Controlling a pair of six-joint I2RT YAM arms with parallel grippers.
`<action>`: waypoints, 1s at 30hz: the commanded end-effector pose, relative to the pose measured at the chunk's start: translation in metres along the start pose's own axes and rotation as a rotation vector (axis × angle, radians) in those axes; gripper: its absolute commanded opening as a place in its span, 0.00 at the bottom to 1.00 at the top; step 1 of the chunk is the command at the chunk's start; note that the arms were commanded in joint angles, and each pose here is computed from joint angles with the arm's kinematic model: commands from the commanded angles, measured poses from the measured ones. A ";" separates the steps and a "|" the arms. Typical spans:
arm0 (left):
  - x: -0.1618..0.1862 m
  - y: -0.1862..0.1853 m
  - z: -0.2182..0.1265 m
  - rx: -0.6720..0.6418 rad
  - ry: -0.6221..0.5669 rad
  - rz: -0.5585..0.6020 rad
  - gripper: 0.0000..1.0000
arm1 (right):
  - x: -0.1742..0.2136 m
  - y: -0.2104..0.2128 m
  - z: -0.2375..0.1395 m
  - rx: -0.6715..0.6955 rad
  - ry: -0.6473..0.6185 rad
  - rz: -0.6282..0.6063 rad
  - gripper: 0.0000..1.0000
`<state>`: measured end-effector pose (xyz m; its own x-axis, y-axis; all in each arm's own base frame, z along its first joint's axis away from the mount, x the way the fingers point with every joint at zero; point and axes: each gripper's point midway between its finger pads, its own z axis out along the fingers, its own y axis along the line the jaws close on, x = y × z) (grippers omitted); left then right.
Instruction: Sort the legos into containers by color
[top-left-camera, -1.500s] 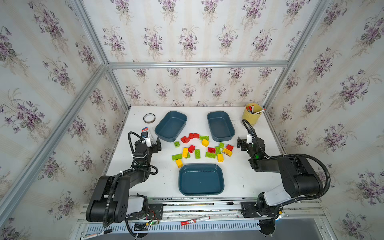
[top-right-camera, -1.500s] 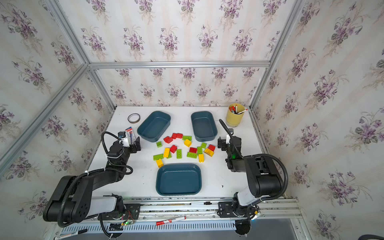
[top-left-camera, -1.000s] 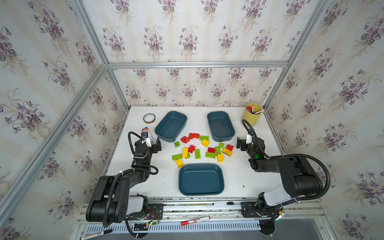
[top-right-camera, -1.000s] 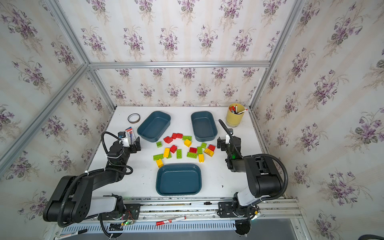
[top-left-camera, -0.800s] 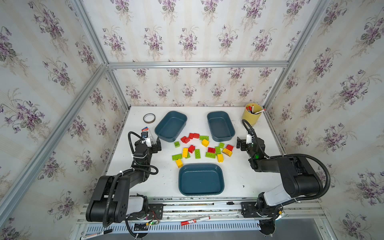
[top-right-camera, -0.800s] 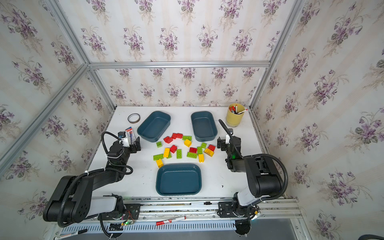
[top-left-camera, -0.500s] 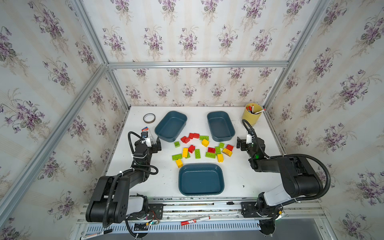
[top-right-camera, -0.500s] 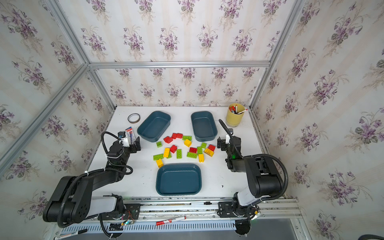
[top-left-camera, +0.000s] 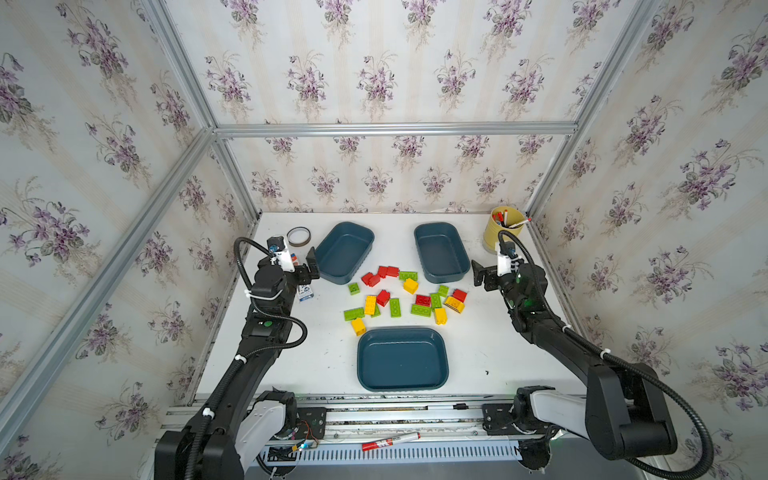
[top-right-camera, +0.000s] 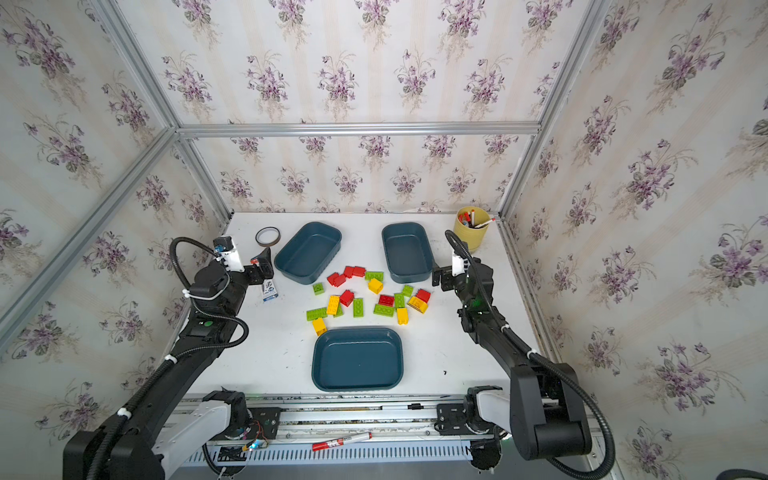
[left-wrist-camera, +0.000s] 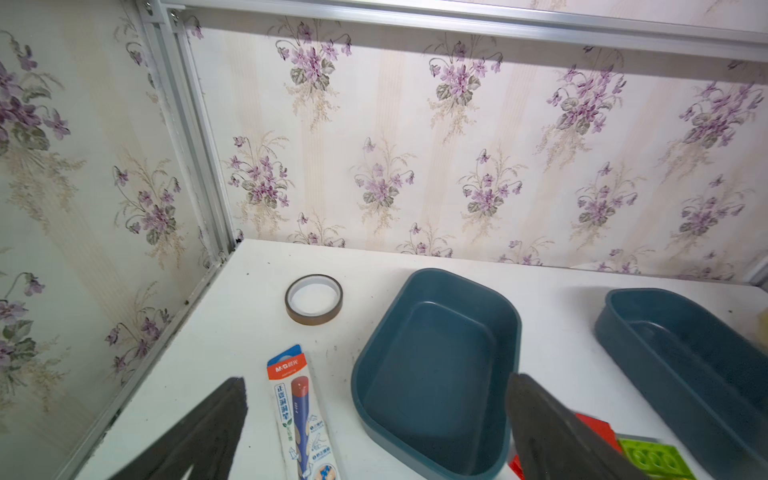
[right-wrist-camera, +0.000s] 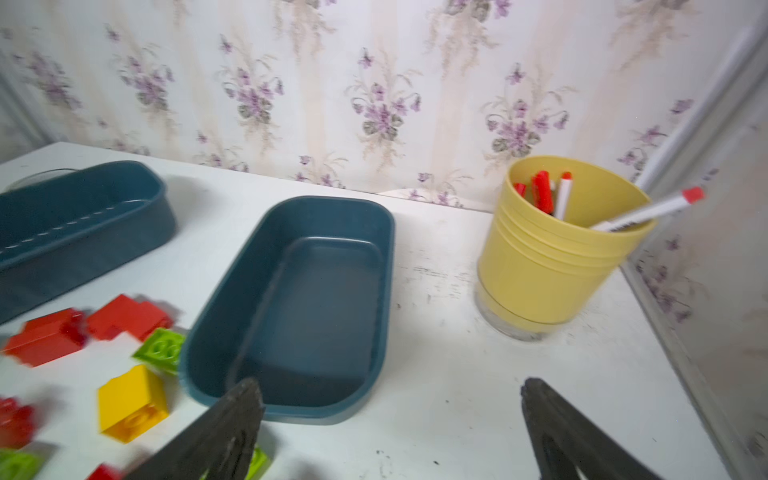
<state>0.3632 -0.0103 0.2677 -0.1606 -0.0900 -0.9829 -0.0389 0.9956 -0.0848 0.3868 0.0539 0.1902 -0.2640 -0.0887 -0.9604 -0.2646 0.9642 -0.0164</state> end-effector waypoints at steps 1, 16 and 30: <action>0.030 -0.013 -0.008 0.052 0.209 -0.060 0.99 | 0.002 0.050 -0.009 -0.274 0.102 0.062 1.00; 0.103 -0.072 -0.022 0.089 0.687 -0.269 0.99 | -0.023 0.138 -0.040 -0.651 0.221 0.065 1.00; 0.173 -0.106 0.008 -0.057 0.912 -0.179 0.92 | -0.014 0.160 -0.035 -0.724 0.269 0.082 1.00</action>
<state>0.3461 -0.1358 0.1139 -0.8613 -0.2286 -0.4538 -0.1306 0.9627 -0.2370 0.3155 0.1962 0.2038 -0.5100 -0.1809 -0.8409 -0.7367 0.5965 0.3185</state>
